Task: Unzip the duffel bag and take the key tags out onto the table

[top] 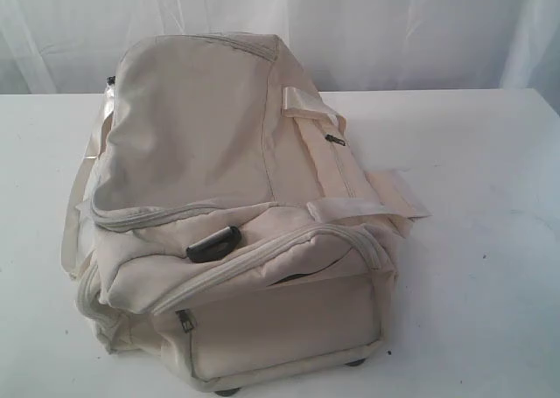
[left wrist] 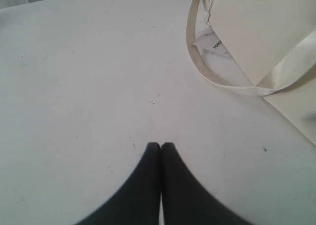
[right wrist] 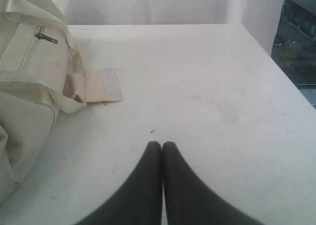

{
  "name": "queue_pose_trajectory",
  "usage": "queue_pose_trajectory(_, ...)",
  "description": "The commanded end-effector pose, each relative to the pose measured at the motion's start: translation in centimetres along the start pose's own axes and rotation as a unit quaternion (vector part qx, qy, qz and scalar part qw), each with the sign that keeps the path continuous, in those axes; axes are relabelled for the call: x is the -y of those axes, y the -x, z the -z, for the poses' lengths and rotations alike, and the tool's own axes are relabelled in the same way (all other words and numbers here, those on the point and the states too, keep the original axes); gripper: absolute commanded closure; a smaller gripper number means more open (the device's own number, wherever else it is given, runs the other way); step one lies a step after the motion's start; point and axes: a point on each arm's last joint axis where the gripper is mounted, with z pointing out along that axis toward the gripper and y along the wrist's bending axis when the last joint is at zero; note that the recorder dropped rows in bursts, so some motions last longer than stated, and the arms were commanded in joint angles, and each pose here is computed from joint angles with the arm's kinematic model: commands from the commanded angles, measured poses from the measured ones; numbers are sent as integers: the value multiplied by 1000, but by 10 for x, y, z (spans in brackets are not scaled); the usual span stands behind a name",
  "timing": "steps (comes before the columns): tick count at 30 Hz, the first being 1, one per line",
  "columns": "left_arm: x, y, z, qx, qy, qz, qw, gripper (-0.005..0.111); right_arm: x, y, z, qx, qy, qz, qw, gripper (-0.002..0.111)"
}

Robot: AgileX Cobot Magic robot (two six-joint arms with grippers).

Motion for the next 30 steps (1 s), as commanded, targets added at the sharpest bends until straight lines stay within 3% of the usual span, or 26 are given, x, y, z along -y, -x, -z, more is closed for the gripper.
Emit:
queue_pose_trajectory(1, 0, -1, 0, 0, 1, 3, 1000, 107, 0, -1, 0, 0, -3, 3, 1000, 108)
queue_pose_trajectory(9, 0, -1, 0, 0, 1, 3, 1000, 107, 0, -1, 0, 0, -3, 3, 1000, 108)
queue_pose_trajectory(11, -1, -1, 0, 1, 8, -27, 1000, 107, 0, -1, 0, 0, -3, 3, 1000, 108)
queue_pose_trajectory(12, 0, 2, 0, 15, 3, 4, 1000, 107, 0, -1, 0, 0, -3, 3, 1000, 108)
queue_pose_trajectory(13, 2, 5, 0, 34, -15, 86, 996, 107, 0, -1, 0, 0, -3, 3, 1000, 108)
queue_pose_trajectory(14, 6, 9, 1, 47, -41, 200, 978, 107, 0, -1, 0, 0, -3, 3, 1000, 108)
queue_pose_trajectory(15, 7, 11, 1, 56, -54, 258, 963, 107, 0, -1, 0, 0, -3, 3, 1000, 108)
queue_pose_trajectory(18, 7, 18, 2, 84, -73, 341, 934, 107, 0, -1, 0, 0, -3, 3, 1000, 108)
queue_pose_trajectory(30, -5, 30, 5, 173, -36, 357, 917, 107, 0, -1, 0, 0, -3, 3, 1000, 108)
